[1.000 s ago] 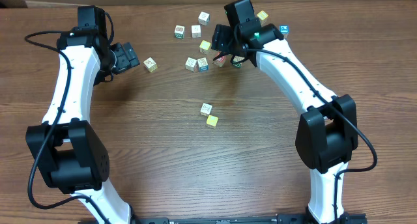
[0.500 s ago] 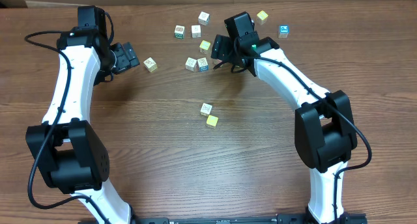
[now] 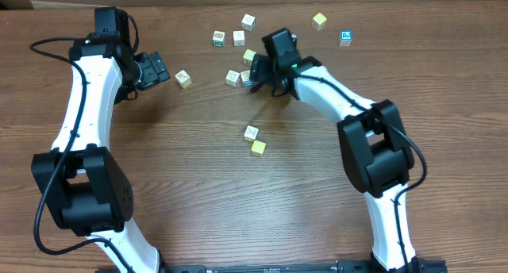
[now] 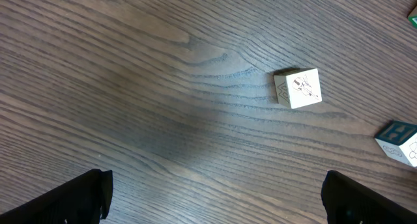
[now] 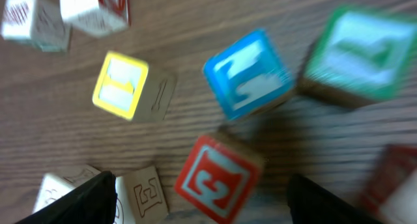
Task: Form a circle
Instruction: 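Close the right gripper on the red block and lift it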
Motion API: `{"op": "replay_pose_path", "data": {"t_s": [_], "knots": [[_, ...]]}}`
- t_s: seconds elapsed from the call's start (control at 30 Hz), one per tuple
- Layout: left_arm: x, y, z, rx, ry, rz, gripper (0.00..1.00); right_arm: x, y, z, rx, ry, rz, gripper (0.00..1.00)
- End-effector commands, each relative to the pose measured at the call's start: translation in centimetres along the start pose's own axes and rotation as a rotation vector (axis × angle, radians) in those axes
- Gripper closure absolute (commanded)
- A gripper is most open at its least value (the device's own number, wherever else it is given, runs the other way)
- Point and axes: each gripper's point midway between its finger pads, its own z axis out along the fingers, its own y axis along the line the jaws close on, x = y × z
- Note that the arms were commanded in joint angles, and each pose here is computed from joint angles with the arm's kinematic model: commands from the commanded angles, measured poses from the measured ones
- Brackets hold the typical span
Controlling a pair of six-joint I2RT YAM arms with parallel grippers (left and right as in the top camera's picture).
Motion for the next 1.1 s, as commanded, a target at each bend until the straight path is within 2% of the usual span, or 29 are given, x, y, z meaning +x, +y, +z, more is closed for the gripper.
{"op": "replay_pose_path", "data": {"t_s": [0.0,0.4,0.83,1.07], "knots": [[-0.3,-0.4,-0.1,0.011,-0.006,-0.008,0.0,0.5,0.4,0.6,0.011,-0.015,-0.011,0.2],[-0.3,-0.4,-0.1,0.011,-0.006,-0.008,0.0,-0.7,-0.7,0.5,0.076,-0.082,0.002,0.2],[-0.3,-0.4,-0.1,0.011,-0.006,-0.008,0.0,-0.8,-1.1,0.5,0.098,-0.09,0.007,0.6],[-0.3,-0.4,-0.1,0.011,-0.006,-0.008,0.0,-0.6,-1.3,0.6,0.103,-0.083,0.006,0.6]]}}
